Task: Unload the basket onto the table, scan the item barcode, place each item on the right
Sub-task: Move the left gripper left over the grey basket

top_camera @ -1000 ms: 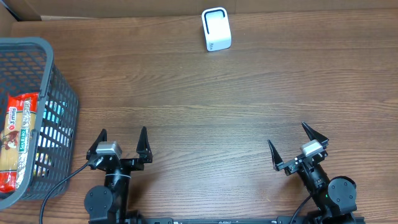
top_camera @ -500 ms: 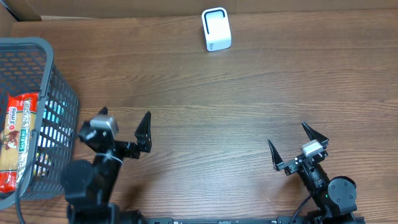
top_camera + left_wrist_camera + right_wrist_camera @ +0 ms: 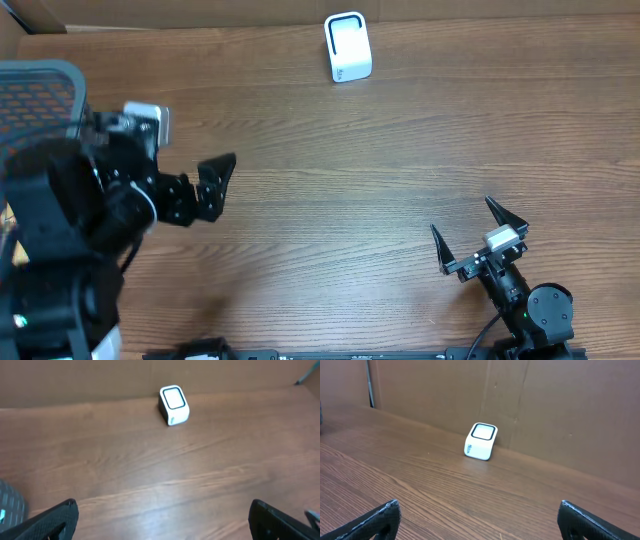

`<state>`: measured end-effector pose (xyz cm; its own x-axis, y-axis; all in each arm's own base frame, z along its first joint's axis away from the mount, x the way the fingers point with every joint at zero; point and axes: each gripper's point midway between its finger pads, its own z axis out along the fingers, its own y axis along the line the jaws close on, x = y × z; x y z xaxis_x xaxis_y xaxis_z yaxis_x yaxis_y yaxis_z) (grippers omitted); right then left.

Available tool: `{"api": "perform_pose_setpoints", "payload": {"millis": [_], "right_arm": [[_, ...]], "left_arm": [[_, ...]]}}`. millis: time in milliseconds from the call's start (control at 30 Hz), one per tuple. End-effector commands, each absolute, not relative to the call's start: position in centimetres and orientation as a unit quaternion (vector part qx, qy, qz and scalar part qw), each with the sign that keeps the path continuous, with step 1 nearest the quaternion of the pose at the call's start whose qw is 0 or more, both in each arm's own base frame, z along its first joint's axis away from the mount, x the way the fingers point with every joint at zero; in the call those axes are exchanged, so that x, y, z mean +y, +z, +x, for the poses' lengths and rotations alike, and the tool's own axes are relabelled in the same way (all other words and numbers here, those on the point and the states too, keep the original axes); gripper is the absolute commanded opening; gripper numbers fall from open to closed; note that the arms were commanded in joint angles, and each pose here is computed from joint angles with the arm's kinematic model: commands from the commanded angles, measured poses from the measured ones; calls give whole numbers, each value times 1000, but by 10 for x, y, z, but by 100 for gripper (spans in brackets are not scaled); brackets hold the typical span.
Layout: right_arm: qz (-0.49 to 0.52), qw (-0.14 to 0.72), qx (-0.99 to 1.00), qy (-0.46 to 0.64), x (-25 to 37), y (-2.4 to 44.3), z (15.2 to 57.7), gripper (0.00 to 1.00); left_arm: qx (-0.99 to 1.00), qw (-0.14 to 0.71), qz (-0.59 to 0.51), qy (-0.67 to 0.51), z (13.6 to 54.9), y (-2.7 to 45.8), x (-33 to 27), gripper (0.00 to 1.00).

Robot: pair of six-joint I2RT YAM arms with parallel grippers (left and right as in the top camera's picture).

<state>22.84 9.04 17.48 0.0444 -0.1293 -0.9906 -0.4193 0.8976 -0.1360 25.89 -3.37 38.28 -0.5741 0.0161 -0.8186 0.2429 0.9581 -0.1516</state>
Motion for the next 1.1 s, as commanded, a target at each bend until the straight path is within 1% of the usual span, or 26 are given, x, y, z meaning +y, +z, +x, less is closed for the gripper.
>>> {"api": "perform_pose_setpoints", "payload": {"millis": [0, 100, 133, 233, 367, 433, 533, 567, 700, 833, 967, 1067], "right_arm": [[-198, 696, 682, 106, 91, 173, 228, 100], [-198, 696, 682, 106, 91, 173, 228, 100], [-198, 696, 682, 106, 91, 173, 228, 100], [-198, 696, 682, 106, 91, 173, 228, 100], [-198, 696, 682, 106, 91, 173, 228, 100], [-198, 696, 682, 106, 91, 173, 228, 100], [-198, 696, 682, 106, 91, 173, 228, 100], [-198, 696, 682, 106, 91, 173, 228, 100], [-198, 696, 682, 106, 91, 173, 228, 100], [-198, 696, 682, 106, 91, 173, 228, 100], [-198, 696, 682, 106, 91, 173, 228, 100], [-198, 696, 682, 106, 91, 173, 228, 100]], "left_arm": [[879, 448, 97, -129, 269, 389, -38, 100], [893, 426, 84, -121, 280, 376, -31, 100], [898, 422, 65, -112, 283, 374, -25, 100], [902, 423, -53, -66, 289, 374, 12, 100], [882, 450, -134, -36, 285, 397, 48, 100], [849, 473, -235, 11, 272, 415, 93, 100], [789, 475, -382, 77, 244, 421, 150, 100], [756, 467, -447, 106, 226, 419, 179, 100], [708, 450, -530, 122, 207, 409, 218, 100], [701, 426, -557, 134, 207, 395, 243, 100], [700, 375, -583, 174, 203, 370, 272, 100], [694, 319, -605, 225, 193, 347, 295, 100]]}}
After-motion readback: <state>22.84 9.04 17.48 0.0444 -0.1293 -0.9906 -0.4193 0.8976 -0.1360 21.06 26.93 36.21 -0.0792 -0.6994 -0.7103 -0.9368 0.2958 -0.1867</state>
